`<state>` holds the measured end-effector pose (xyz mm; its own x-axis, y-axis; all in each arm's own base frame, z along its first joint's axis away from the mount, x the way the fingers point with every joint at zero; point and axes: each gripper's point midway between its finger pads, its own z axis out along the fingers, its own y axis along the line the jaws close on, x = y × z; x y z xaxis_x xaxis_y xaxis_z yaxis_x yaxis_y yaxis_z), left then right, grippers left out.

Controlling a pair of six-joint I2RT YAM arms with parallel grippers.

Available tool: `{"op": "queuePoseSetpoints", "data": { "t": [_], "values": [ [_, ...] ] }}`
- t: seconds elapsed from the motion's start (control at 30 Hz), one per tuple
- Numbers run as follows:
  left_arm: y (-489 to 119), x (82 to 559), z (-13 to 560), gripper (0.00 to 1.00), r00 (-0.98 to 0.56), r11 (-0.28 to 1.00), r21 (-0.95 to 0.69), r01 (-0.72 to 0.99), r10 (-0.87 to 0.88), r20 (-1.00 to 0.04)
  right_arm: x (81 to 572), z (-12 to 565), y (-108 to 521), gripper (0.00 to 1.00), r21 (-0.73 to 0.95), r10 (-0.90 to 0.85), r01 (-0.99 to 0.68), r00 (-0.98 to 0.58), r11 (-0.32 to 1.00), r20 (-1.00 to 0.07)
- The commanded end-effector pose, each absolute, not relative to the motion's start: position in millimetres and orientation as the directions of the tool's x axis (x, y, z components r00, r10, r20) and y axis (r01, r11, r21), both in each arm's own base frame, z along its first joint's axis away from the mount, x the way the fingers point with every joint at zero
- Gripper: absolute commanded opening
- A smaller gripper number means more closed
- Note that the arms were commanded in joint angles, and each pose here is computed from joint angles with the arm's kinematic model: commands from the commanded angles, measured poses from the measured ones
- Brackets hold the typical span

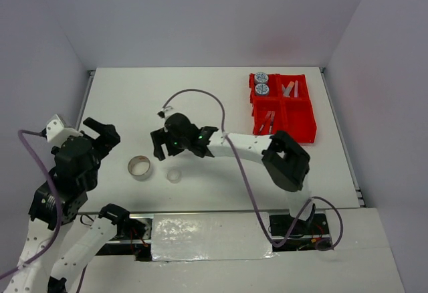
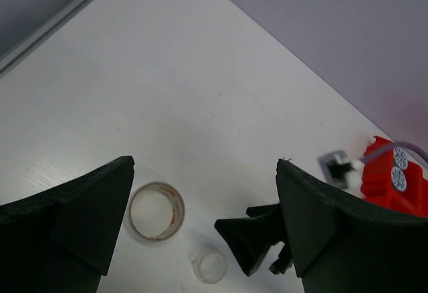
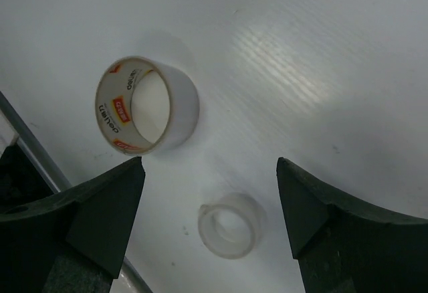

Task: Sort the stationery into containers
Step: Pick up the stationery from the center of the board.

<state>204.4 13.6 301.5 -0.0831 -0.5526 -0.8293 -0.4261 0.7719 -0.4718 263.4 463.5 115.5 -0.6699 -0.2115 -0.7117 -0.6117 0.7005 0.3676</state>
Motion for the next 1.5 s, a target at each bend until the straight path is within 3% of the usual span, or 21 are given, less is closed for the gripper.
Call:
{"op": "queuePoseSetpoints", "data": {
  "t": [0.0,0.23,0.43,0.53,0.67,0.7,0.73,0.77,0.8,0.93,1.03,1.1,1.17,1.27,1.33,1.47],
  "values": [
    [0.8,211.4,325.0,0.99,-0.072,0.847,-0.447,-0.287,-0.485,-0.872,263.3,130.7,504.6,0.86,0.366,-0.203,-0.638,-0.640,0.677,-0.741],
    [1.3,214.1,300.8,0.99,-0.159,0.881,-0.354,-0.314,-0.417,-0.895,248.5,82.0,545.6,0.83,0.237,-0.385,-0.711,-0.594,0.662,-0.706],
    [-6.3,219.3,290.9,0.99,-0.209,0.896,-0.332,-0.295,-0.400,-0.892,249.5,60.6,547.7,0.66,0.199,-0.424,-0.706,-0.600,0.680,-0.679],
    [-3.9,216.8,292.7,0.99,-0.193,0.892,-0.339,-0.298,-0.405,-0.894,248.8,59.8,550.2,0.49,0.208,-0.426,-0.713,-0.598,0.669,-0.679],
    [-3.0,213.5,295.9,0.99,-0.171,0.889,-0.356,-0.289,-0.414,-0.894,248.0,64.6,556.6,0.42,0.219,-0.423,-0.725,-0.589,0.653,-0.688],
    [-2.9,213.4,295.9,0.99,-0.168,0.888,-0.358,-0.288,-0.415,-0.894,248.4,65.4,557.6,0.37,0.222,-0.424,-0.728,-0.588,0.649,-0.688],
    [-2.3,212.5,296.4,0.99,-0.165,0.888,-0.360,-0.288,-0.416,-0.894,248.5,63.8,559.1,0.17,0.222,-0.427,-0.730,-0.588,0.647,-0.687],
    [-1.5,212.2,296.8,0.99,-0.161,0.885,-0.362,-0.292,-0.419,-0.894,248.7,67.5,562.0,0.03,0.232,-0.418,-0.729,-0.590,0.644,-0.691],
    [-0.9,211.8,296.9,0.99,-0.160,0.884,-0.362,-0.295,-0.419,-0.894,248.7,74.4,563.5,0.00,0.245,-0.405,-0.729,-0.590,0.639,-0.699],
    [-0.5,210.3,298.7,0.99,-0.148,0.883,-0.370,-0.289,-0.423,-0.894,246.3,110.8,564.2,0.00,0.393,-0.303,-0.729,-0.622,0.560,-0.722],
    [-5.9,211.5,300.9,0.99,-0.147,0.892,-0.377,-0.251,-0.420,-0.896,278.6,156.5,548.7,0.00,0.490,-0.160,-0.676,-0.661,0.550,-0.733],
    [-8.3,212.3,299.7,0.99,-0.156,0.896,-0.375,-0.239,-0.417,-0.895,311.4,187.8,520.1,0.00,0.491,-0.078,-0.644,-0.649,0.587,-0.757],
    [-10.2,213.8,298.7,0.99,-0.165,0.900,-0.369,-0.232,-0.410,-0.897,330.6,184.3,481.5,0.00,0.465,-0.051,-0.592,-0.651,0.658,-0.757],
    [-18.6,218.2,295.3,0.99,-0.195,0.914,-0.356,-0.194,-0.391,-0.899,379.4,220.4,366.1,0.00,0.409,0.113,-0.400,-0.587,0.820,-0.802],
    [-27.4,222.1,291.9,0.99,-0.231,0.925,-0.347,-0.158,-0.376,-0.897,410.7,194.3,262.8,0.00,0.334,0.196,-0.145,-0.575,0.931,-0.795],
    [-35.6,230.0,286.8,0.99,-0.274,0.932,-0.339,-0.131,-0.362,-0.891,415.1,200.9,100.4,0.00,0.275,0.345,0.212,-0.470,0.938,-0.813]
  ]
}}
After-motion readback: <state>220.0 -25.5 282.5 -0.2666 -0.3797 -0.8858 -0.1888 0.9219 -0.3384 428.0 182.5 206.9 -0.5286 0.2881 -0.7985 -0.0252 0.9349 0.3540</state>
